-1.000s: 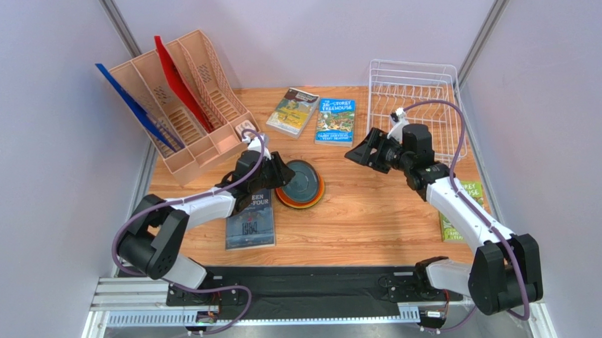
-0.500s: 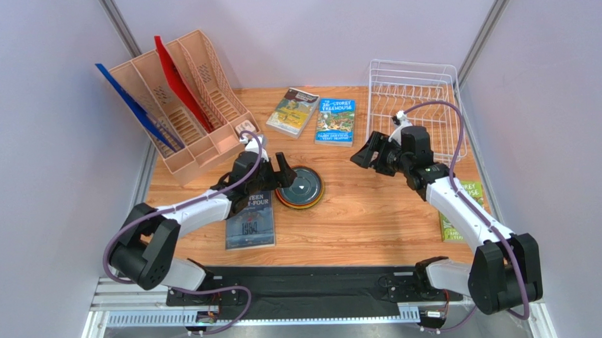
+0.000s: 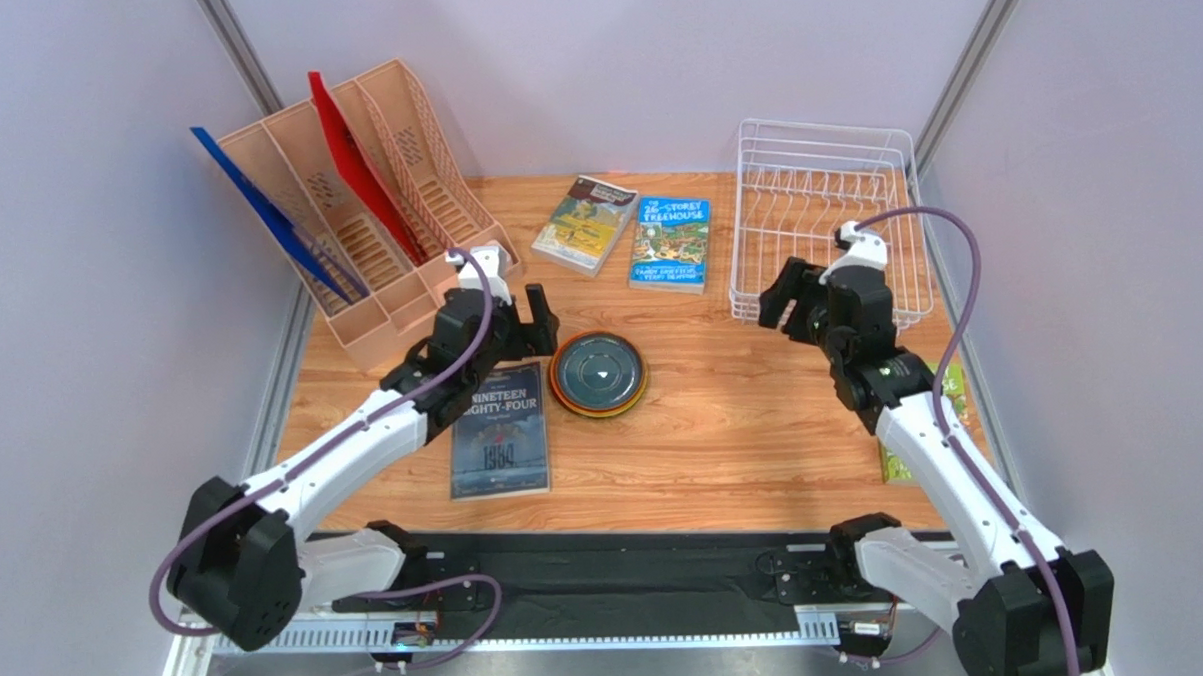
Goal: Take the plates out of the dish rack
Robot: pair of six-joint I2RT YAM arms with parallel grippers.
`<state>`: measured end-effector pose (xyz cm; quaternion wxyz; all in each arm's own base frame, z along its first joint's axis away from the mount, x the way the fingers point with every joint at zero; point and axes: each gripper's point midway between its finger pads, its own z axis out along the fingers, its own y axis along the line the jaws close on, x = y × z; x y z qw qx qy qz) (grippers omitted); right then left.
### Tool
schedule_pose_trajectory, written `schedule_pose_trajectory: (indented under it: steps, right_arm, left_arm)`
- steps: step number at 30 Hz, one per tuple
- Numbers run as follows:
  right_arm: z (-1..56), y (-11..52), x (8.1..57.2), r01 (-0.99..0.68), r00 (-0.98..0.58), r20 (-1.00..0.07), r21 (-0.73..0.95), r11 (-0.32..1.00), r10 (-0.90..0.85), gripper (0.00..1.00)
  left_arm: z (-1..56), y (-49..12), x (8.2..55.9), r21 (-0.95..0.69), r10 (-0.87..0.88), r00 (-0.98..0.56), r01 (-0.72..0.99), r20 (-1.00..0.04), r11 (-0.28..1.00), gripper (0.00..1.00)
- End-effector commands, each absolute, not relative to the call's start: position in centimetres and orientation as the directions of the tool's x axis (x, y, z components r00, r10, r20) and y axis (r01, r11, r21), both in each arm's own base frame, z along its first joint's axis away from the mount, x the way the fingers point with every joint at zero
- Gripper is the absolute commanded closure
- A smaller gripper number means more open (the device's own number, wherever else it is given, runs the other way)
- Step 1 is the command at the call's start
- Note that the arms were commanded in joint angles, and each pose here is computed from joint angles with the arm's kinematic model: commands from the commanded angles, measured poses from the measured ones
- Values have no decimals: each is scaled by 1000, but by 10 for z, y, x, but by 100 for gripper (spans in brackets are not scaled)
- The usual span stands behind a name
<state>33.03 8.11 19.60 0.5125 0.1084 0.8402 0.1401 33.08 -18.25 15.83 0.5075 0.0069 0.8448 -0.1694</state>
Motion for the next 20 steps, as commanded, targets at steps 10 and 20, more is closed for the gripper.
schedule_pose_trajectory:
  steps: [10, 20]
  right_arm:
    - [213, 8, 329, 302, -194, -948, 185, 935, 251, 25]
    - [195, 2, 334, 339, -225, -949, 137, 931, 221, 24]
  left_arm:
    - [239, -139, 318, -155, -110, -257, 161, -960, 975, 0]
    - [218, -122, 322, -60, -33, -264, 95, -964, 994, 0]
